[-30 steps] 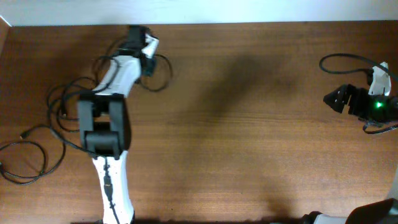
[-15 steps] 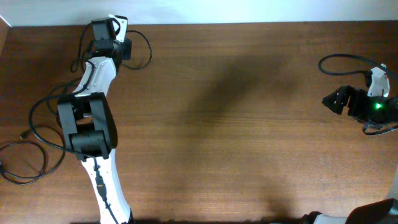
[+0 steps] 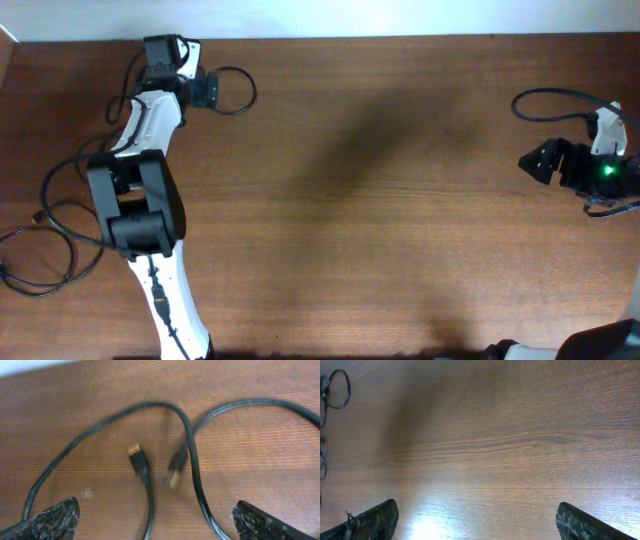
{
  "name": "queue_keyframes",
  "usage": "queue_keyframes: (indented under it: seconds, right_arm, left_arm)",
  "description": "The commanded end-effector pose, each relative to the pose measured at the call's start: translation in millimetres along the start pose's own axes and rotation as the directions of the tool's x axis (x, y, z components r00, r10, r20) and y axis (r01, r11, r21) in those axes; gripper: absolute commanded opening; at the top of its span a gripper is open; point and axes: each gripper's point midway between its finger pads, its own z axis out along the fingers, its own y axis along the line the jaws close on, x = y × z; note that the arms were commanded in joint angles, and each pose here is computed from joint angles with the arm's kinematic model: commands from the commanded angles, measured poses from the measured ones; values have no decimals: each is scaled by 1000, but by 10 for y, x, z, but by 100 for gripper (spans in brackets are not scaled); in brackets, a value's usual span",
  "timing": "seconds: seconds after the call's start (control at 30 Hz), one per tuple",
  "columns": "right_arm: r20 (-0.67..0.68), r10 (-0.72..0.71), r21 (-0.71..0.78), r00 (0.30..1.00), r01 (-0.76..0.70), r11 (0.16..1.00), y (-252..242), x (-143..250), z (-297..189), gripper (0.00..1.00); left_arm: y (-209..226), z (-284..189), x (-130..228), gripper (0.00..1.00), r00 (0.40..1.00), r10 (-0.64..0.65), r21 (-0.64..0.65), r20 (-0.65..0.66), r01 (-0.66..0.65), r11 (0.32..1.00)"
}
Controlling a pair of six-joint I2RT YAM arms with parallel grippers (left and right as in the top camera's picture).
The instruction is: Untangle cables
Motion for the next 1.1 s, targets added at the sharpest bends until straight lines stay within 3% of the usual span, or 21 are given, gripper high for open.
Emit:
queue_keyframes:
  seconds: [0.0, 0.13, 0.23, 0.37, 0.57, 0.77, 0.8, 1.07]
  right_arm:
    - [15, -52, -9, 999, 52, 999, 25, -42, -26, 100]
    - [38, -117, -55, 992, 119, 991, 160, -27, -94, 93]
    - [61, -153, -54, 986, 156, 986, 288, 0, -189, 93]
    - [100, -246, -22, 964, 250, 968, 555, 85, -369, 93]
    - [129, -355, 28, 926, 354, 935, 845, 266, -576, 93]
    - [133, -375, 32, 917, 374, 927, 923, 356, -645, 94]
    - [131, -374, 31, 918, 374, 927, 919, 352, -636, 99]
    - [88, -353, 15, 932, 353, 936, 852, 318, -504, 99]
  left_arm:
    - [107, -1064, -588, 99, 993, -15, -22, 119, 18, 1000]
    - [-165, -1883, -593, 99, 996, 19, 27, 90, -21, 999]
    - [-406, -2322, -432, 99, 999, 26, 79, 34, -29, 996]
    - [-957, -2752, -98, 99, 994, 88, 289, -61, -67, 955]
    - [-1403, -2968, 293, 99, 963, 193, 415, -186, -101, 904]
    - [-1644, -3047, 326, 99, 952, 251, 450, -173, -150, 880]
    - [-1664, -3054, 326, 99, 952, 255, 452, -171, -154, 878]
    - [-1681, -3066, 349, 99, 949, 262, 456, -178, -157, 876]
